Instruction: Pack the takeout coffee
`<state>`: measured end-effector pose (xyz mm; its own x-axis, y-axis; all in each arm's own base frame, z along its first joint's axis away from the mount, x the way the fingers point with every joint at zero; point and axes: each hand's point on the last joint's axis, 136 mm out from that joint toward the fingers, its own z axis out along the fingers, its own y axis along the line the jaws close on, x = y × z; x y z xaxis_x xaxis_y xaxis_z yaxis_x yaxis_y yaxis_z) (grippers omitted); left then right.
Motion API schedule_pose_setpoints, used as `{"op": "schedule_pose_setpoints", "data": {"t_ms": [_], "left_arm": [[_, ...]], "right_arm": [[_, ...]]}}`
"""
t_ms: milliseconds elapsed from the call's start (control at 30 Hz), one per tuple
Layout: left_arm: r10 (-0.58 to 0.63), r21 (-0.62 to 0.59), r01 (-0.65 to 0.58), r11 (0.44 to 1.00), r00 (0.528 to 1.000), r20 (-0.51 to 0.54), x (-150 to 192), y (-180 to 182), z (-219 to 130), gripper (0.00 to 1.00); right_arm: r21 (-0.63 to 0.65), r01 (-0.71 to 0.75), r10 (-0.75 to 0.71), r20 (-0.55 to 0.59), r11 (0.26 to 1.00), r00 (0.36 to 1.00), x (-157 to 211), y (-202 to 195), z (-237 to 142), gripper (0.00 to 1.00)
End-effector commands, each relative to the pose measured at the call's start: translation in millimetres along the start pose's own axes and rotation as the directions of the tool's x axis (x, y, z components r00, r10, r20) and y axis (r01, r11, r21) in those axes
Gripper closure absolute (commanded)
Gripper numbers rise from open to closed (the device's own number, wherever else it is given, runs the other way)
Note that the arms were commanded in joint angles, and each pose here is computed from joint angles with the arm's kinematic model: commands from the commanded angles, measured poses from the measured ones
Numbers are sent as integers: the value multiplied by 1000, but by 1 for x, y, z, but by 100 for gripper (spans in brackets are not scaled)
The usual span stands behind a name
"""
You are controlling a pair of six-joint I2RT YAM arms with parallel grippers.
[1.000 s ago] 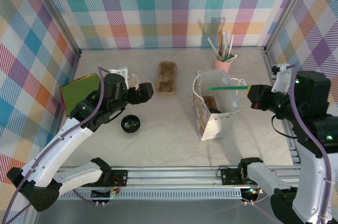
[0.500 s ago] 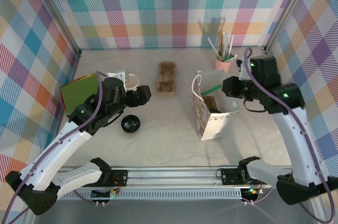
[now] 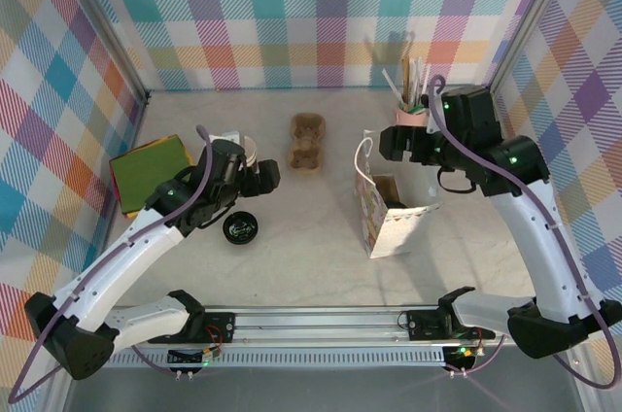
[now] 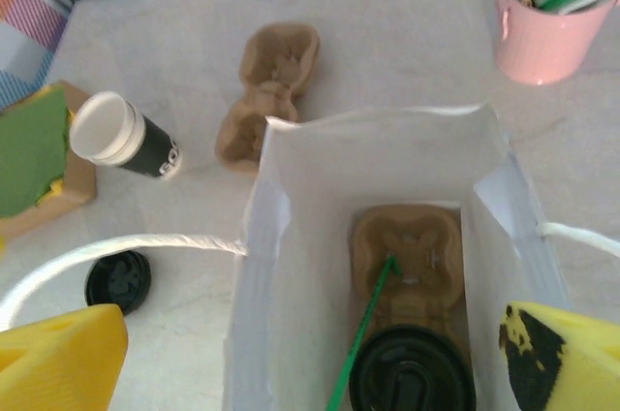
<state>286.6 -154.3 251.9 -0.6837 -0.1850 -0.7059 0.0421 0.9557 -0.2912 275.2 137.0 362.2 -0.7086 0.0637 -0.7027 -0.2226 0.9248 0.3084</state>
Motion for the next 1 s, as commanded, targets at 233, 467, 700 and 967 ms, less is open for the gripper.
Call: {"op": "schedule_pose_setpoints", "data": {"t_ms": [233,467,700,967], "left_arm": [[-102,-259,95,961,995,-14,-14,63,13,0],[-216,-450,178,875,976,-33,-17,137,10,6],[-336,-589,256,767,941,-30,-24,197,16,19],[-391,-649,226,727,913,-120,-38,223,58,39]], "right_arm": [[-108,35,-27,75,994,997,-31,30,2,1],[-148,73,-60,92,986,994,-37,51,15,1],[-161,118,-108,66,980,992,-31,61,26,1],[-144,133,-122,81,981,989,-25,57,28,1]]}}
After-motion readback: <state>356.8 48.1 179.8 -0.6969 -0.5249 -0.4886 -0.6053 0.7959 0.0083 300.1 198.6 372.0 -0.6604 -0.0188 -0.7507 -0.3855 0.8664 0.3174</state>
